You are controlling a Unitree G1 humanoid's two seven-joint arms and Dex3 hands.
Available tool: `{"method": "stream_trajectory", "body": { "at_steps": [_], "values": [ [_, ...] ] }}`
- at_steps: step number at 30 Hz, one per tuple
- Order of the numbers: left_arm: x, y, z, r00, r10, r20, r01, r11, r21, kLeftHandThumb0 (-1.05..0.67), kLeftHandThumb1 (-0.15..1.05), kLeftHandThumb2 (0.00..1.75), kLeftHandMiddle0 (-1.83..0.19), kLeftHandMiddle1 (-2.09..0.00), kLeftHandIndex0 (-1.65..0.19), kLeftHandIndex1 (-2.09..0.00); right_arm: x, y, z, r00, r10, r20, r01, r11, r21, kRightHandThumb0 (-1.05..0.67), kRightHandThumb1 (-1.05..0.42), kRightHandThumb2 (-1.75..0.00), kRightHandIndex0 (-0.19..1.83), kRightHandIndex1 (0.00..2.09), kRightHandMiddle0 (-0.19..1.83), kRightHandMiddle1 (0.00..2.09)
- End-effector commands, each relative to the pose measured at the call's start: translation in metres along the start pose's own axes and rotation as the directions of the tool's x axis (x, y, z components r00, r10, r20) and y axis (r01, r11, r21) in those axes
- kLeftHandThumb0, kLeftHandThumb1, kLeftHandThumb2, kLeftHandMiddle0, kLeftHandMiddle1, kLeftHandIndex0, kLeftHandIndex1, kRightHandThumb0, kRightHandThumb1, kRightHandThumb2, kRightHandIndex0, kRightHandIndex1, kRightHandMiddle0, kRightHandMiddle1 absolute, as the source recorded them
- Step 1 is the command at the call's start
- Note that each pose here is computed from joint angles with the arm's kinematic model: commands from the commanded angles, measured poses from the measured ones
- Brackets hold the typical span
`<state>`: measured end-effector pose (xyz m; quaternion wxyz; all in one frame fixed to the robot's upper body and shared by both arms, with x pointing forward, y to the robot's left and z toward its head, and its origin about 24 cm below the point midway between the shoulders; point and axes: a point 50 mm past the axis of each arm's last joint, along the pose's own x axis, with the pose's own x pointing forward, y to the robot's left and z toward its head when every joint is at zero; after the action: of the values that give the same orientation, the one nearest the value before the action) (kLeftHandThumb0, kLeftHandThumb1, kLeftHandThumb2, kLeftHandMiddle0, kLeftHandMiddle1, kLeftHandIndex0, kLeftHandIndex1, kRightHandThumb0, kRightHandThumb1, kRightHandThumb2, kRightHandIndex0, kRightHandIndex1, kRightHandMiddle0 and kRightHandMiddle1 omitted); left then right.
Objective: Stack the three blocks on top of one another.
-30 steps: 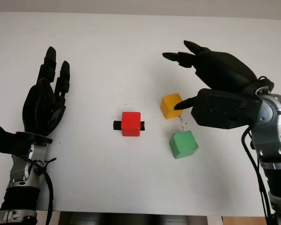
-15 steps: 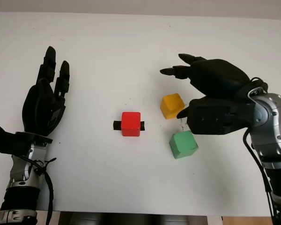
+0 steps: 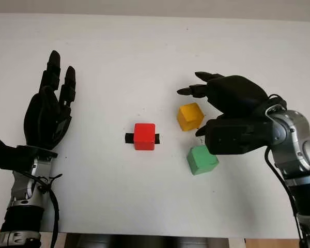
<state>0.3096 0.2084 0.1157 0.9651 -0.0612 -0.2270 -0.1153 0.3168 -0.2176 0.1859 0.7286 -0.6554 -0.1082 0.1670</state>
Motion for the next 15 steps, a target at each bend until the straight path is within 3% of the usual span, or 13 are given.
{"method": "stream_trajectory", "body": {
  "at_steps": [1,15],
  "values": [
    [-0.0019,-0.0002,0.0016,1.000,-0.002,0.006,0.002,1.000,0.008,-0.85,1.05,0.61,0.19,0.00,0.19,0.00,0.0028,0.0005,-0.0001,1.000,-0.013,0.008,0.013,1.000,-0.003,-0.51,-0.78,-0.06,0.15,0.09,0.48,0.19],
    [-0.0034,0.0018,0.0014,1.000,0.008,0.001,-0.008,1.000,0.025,-0.85,1.05,0.62,0.19,0.00,0.19,0.00,0.0087,0.0085,-0.0036,0.997,-0.070,0.016,0.070,0.997,-0.019,-0.41,-0.83,-0.06,0.26,0.10,0.57,0.31]
  ]
}}
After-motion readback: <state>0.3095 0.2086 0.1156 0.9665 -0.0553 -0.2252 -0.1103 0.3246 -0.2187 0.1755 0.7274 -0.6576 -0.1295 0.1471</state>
